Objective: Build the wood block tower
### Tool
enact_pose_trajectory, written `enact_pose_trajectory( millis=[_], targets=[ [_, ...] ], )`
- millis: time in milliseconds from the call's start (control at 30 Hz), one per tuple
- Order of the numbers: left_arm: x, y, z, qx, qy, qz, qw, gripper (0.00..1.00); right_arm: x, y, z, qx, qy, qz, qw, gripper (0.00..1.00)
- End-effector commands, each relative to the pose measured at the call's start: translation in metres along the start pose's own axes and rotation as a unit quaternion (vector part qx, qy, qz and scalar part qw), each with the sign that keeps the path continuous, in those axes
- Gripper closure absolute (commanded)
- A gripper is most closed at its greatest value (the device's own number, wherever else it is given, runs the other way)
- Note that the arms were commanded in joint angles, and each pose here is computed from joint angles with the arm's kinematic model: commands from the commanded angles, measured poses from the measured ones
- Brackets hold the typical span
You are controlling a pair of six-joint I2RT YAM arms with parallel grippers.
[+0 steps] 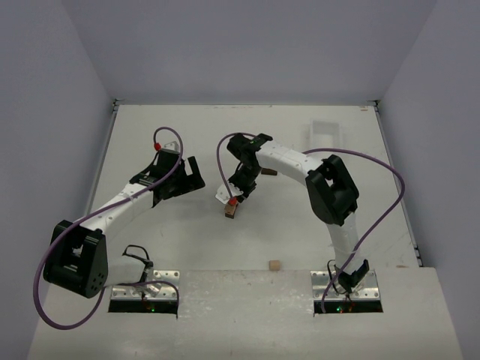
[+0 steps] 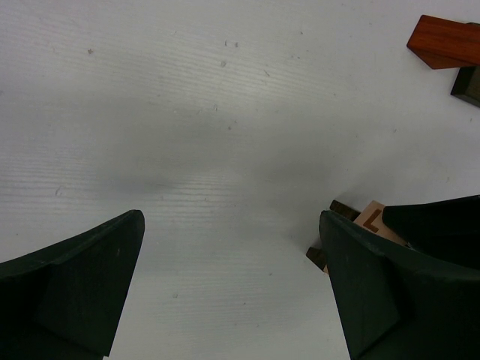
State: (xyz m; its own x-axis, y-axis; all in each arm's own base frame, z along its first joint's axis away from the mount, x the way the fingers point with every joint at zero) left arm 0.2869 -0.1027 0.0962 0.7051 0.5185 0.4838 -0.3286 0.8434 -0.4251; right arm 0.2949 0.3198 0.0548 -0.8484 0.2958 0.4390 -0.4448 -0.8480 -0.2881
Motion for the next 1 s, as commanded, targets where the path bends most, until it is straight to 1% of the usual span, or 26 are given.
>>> enact_pose_trajectory(
  millis=[0, 100, 367, 567, 800, 867, 967],
  targets=[
    [0.0095, -0.0123, 0.0027, -0.015, -0.015, -0.007, 1.000, 0.00, 0.0043, -0.0104, 0.0022, 0.001, 0.003, 0.027, 1.000, 0.70],
    [0.0096, -0.0125, 0.0026, -0.015, -0.015, -0.007, 1.000, 0.00, 0.0031, -0.0100, 0.0013, 0.003, 0.005, 0.028, 1.000, 0.70],
    [0.0090, -0.0129, 0.0014, -0.015, -0.012, -0.008, 1.000, 0.00, 0.0017, -0.0116, 0.0007, 0.005, 0.005, 0.029, 1.000, 0.65],
    [0.0090, -0.0130, 0.0007, -0.014, -0.011, -0.009, 1.000, 0.00, 0.0028, -0.0105, 0.0007, 0.008, 0.004, 0.030, 1.000, 0.58],
    [0.0092, -0.0132, 0.0007, -0.014, -0.012, -0.009, 1.000, 0.00, 0.0053, -0.0107, -0.0007, 0.011, 0.003, 0.033, 0.999, 0.56],
    [0.0087, -0.0135, 0.0005, -0.014, -0.011, -0.009, 1.000, 0.00, 0.0050, -0.0124, -0.0006, 0.008, 0.005, 0.033, 0.999, 0.53],
    [0.0084, -0.0136, 0.0007, -0.015, -0.010, -0.009, 1.000, 0.00, 0.0050, -0.0143, 0.0002, 0.005, 0.007, 0.032, 0.999, 0.44]
  ],
)
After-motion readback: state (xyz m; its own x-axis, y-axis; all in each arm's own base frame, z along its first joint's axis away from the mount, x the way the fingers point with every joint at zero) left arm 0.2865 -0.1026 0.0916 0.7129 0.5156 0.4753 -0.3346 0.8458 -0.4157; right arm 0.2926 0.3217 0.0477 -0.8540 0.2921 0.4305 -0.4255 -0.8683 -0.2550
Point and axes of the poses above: each gripper's point midway between its finger pads, its own z axis back along the fingers, its own y axis along the line the jaws close on, x = y × z, the point moved 2 cm from there along z, back along the fingers, and after that the axes turned 10 degrees about z, right-handed, at the moved point
